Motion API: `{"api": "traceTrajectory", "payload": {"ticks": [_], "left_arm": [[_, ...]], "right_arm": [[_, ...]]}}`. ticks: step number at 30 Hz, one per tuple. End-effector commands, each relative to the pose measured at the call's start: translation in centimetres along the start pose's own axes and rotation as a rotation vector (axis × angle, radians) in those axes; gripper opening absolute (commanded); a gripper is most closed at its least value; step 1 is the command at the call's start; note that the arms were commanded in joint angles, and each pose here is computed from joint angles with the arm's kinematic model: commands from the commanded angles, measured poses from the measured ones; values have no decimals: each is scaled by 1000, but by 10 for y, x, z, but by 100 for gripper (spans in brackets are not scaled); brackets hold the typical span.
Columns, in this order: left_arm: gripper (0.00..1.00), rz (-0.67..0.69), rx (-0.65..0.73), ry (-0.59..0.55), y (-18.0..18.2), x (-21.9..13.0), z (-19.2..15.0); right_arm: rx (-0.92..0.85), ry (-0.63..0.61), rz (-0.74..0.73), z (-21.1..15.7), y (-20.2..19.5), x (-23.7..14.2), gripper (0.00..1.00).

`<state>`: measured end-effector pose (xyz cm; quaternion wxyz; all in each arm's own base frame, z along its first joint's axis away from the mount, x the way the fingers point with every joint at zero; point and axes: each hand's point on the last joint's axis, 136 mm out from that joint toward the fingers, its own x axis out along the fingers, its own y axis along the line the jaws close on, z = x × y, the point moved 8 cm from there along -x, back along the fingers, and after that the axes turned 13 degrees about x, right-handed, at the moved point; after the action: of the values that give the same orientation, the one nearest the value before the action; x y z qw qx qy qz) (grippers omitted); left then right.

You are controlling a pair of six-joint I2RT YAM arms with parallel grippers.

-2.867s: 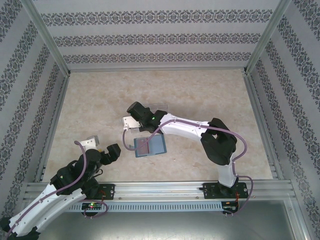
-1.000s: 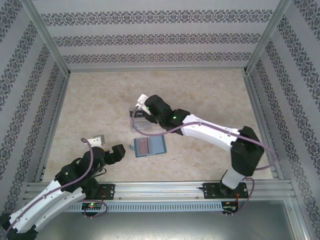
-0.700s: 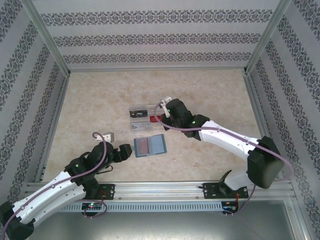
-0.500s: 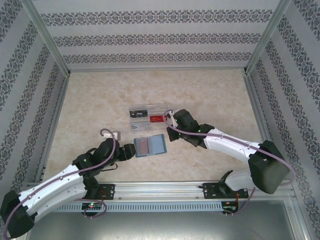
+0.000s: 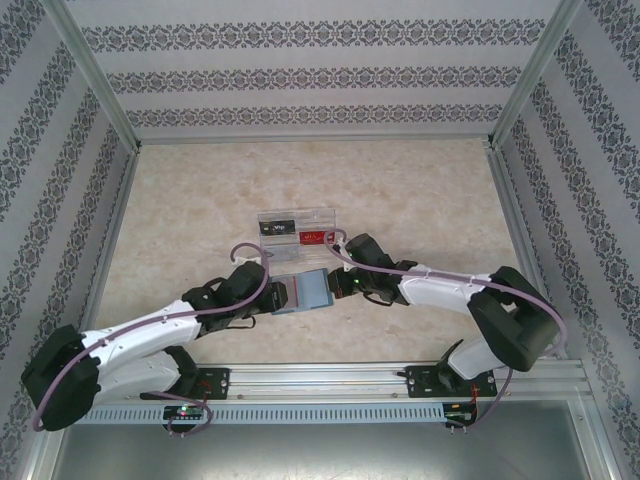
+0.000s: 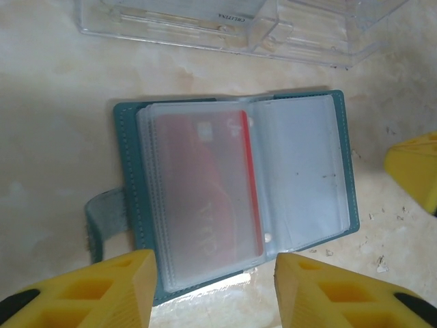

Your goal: Take the credit cards out of the card holder

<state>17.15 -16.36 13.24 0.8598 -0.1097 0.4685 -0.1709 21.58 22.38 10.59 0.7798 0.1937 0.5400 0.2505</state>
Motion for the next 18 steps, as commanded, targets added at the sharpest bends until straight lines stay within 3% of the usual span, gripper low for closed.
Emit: {"api": "traceTrajectory", "payload": {"ticks": [1, 18], "left_arm": [[49, -31, -4, -29, -13, 2, 11], [47, 49, 20, 54, -12, 31, 6]], "right_arm": [[37, 19, 32, 0, -2, 8, 0], [87, 52, -50, -3, -19, 20, 0]]}}
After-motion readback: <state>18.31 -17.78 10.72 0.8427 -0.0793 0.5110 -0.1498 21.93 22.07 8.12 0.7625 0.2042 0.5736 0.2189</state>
